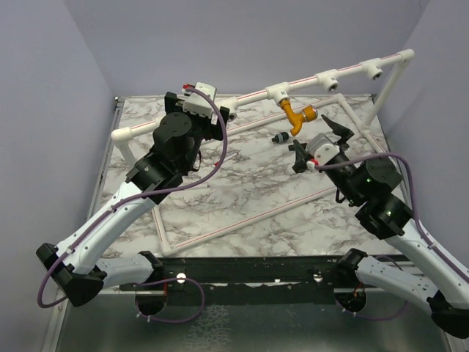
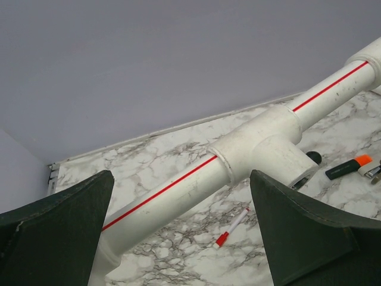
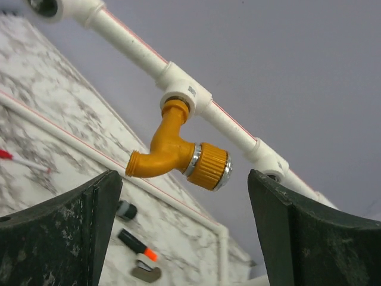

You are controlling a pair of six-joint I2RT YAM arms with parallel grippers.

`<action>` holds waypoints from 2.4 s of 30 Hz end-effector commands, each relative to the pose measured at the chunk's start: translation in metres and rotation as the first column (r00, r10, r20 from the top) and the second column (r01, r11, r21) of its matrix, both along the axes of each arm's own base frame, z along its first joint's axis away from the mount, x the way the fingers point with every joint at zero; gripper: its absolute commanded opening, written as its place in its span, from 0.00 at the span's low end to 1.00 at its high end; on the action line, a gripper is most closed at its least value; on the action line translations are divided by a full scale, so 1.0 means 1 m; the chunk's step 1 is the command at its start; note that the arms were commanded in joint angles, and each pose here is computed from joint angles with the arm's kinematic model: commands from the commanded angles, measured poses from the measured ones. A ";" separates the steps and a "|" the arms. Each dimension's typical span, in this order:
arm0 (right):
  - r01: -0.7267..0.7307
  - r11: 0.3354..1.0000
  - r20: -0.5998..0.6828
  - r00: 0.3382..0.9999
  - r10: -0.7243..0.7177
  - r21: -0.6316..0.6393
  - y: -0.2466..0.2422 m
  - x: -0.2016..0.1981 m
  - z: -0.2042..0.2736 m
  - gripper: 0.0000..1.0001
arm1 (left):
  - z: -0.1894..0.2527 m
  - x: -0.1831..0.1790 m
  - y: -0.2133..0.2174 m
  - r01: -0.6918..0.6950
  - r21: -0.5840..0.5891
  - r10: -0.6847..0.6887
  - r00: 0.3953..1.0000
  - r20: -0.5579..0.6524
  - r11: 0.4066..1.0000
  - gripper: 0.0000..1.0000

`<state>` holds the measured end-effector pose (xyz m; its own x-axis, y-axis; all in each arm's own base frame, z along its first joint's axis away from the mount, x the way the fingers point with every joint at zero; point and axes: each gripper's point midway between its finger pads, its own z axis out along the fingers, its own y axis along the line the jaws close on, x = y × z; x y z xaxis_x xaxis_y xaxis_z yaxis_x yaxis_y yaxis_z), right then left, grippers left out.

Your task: Install the water faucets

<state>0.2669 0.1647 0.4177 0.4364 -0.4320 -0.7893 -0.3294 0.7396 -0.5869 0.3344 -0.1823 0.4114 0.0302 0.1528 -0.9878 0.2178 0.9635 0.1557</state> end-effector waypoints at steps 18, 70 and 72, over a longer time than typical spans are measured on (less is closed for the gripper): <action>0.385 0.583 0.490 0.872 0.025 -0.715 0.013 0.049 -0.009 0.94 | 0.054 -0.020 0.022 -0.041 -0.110 0.043 0.999 0.017 0.993 0.99; 0.216 0.505 -0.310 0.944 0.109 0.835 0.034 0.058 -0.018 0.01 | -0.064 0.004 0.054 -0.186 0.010 0.184 0.959 -0.215 0.982 0.99; 0.243 0.398 -0.324 0.934 0.150 0.884 0.032 0.057 -0.019 0.01 | -0.067 0.003 0.053 -0.182 0.007 0.179 0.959 -0.219 0.983 0.99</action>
